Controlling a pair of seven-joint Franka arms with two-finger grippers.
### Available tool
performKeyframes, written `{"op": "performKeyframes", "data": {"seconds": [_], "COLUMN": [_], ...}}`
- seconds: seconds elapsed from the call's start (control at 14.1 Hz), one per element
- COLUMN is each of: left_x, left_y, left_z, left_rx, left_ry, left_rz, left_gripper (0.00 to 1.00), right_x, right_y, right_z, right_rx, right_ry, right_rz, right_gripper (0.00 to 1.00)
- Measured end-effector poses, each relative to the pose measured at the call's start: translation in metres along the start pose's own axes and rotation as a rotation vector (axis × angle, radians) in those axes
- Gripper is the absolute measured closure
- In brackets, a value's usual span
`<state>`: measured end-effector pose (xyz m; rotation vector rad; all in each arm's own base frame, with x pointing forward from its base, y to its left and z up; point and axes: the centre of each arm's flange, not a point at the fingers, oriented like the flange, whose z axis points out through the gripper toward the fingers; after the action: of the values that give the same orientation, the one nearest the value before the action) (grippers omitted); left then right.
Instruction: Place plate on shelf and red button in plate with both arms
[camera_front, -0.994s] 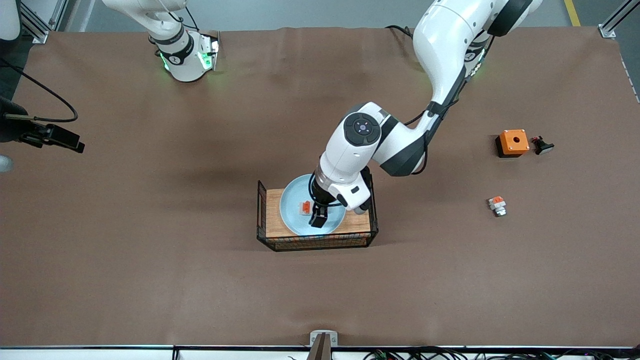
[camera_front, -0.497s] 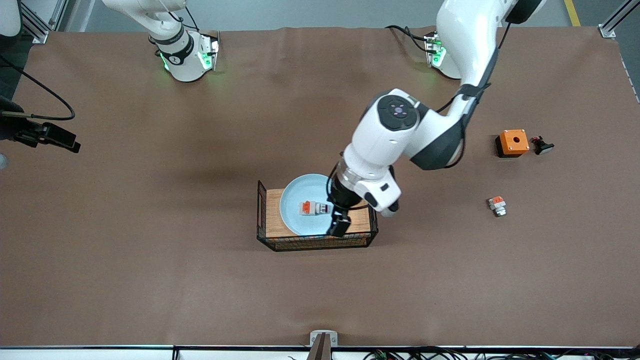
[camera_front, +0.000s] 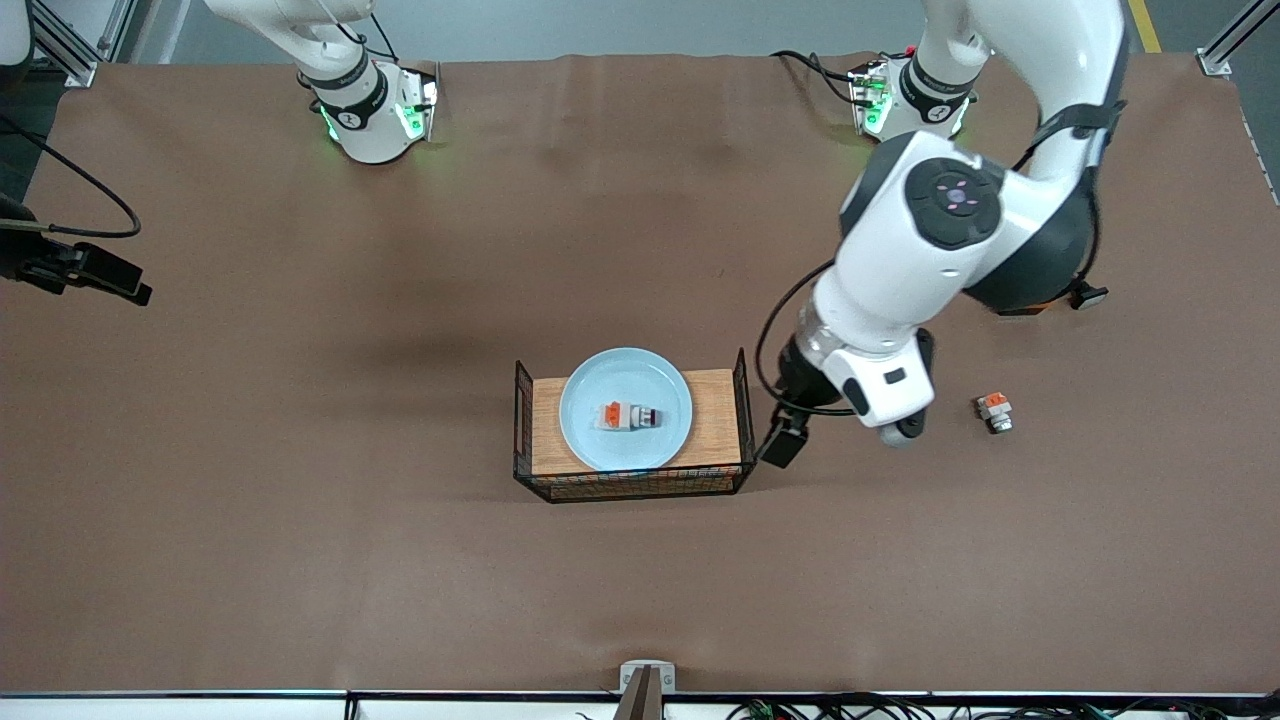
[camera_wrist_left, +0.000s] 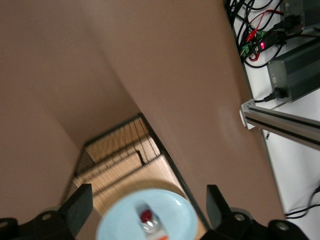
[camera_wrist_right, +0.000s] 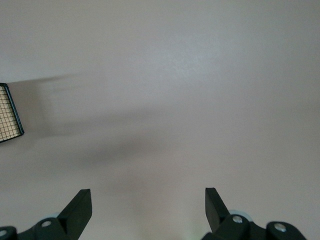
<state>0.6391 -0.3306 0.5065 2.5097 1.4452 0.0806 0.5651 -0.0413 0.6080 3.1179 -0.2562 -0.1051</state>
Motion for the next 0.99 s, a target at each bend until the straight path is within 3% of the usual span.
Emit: {"op": "performKeyframes", "data": {"seconds": [0.21,0.57,0.99], "left_x": [0.035,0.066,0.119], "left_y": [-0.017,-0.031,-0.063], "left_z": [-0.009,-0.023,-0.059], "left_rx": [0.052,0.1,0.194], "left_ry": [0.006,0.0,-0.05], "left_rz": [0.242,0.346,0.632], "left_gripper": [0.0,0.0,0.0], "right_x": [-0.011,-0.027,-0.035], "right_y": [0.002,0.004,0.004], "right_z": [-0.008,-0.025,-0.03], "right_rx": [-0.001,0.001,0.003], "right_ry": [-0.026,-0.024,-0.021], "right_rz": [0.002,0.001,-0.001], "right_gripper": [0.0,0.0,0.0]}}
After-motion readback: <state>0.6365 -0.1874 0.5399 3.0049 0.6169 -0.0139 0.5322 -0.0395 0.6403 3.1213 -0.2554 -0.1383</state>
